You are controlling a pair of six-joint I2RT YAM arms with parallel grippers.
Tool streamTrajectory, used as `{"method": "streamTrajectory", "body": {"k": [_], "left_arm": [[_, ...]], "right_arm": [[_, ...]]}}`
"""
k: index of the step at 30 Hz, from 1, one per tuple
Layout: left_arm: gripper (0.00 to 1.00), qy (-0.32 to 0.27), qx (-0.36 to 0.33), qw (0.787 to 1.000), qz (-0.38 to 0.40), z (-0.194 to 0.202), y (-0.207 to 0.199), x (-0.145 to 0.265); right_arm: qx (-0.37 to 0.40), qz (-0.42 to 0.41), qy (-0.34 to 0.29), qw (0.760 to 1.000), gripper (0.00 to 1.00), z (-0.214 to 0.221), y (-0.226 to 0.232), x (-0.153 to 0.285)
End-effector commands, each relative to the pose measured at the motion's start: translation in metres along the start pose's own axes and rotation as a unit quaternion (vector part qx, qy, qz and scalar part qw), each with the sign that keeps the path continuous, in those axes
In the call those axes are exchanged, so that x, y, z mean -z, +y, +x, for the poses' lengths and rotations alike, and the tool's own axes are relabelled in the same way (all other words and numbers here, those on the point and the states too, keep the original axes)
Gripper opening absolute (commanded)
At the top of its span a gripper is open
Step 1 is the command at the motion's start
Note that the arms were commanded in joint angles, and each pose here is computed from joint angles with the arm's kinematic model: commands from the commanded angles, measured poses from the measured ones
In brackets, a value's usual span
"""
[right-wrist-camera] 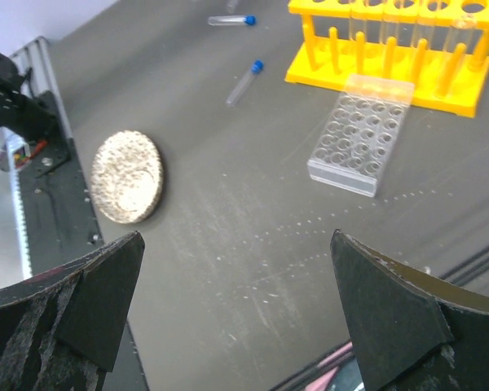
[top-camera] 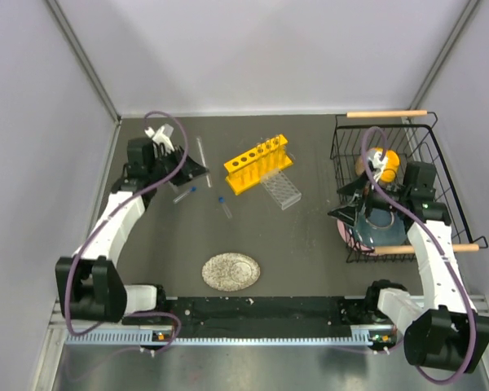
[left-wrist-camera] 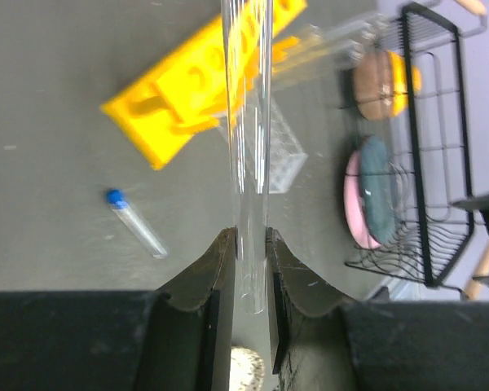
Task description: Organize the chemistry lab equipment
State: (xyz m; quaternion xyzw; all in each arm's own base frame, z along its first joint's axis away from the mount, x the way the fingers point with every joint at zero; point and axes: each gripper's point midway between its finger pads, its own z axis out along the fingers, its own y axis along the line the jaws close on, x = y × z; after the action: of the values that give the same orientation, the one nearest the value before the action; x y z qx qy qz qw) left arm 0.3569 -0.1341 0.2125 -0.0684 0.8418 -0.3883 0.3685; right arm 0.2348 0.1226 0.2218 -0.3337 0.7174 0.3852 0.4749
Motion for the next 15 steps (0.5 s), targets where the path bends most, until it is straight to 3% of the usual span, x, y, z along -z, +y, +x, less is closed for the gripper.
{"method": "streamTrajectory", "body": {"k": [1,9,15], "left_arm": [[0.07,-0.032,-0.04,0.99,0.128,0.008,-0.078,0.013],[0.08,-0.056,-0.051,0.966,0.247,0.048,-0.184,0.025],[0.08,-0.073,-0.035,0.956,0.281,0.065,-0.225,0.025]], "right_arm": [[0.004,-0.076,-0.017,0.997,0.99,-0.036,0.032,-0.002],[-0.014,-0.191,0.063,0.979,0.97,-0.048,0.107,-0.045],[-0.099,-0.144,0.045,0.984,0.95,-0.078,0.106,-0.073]]}}
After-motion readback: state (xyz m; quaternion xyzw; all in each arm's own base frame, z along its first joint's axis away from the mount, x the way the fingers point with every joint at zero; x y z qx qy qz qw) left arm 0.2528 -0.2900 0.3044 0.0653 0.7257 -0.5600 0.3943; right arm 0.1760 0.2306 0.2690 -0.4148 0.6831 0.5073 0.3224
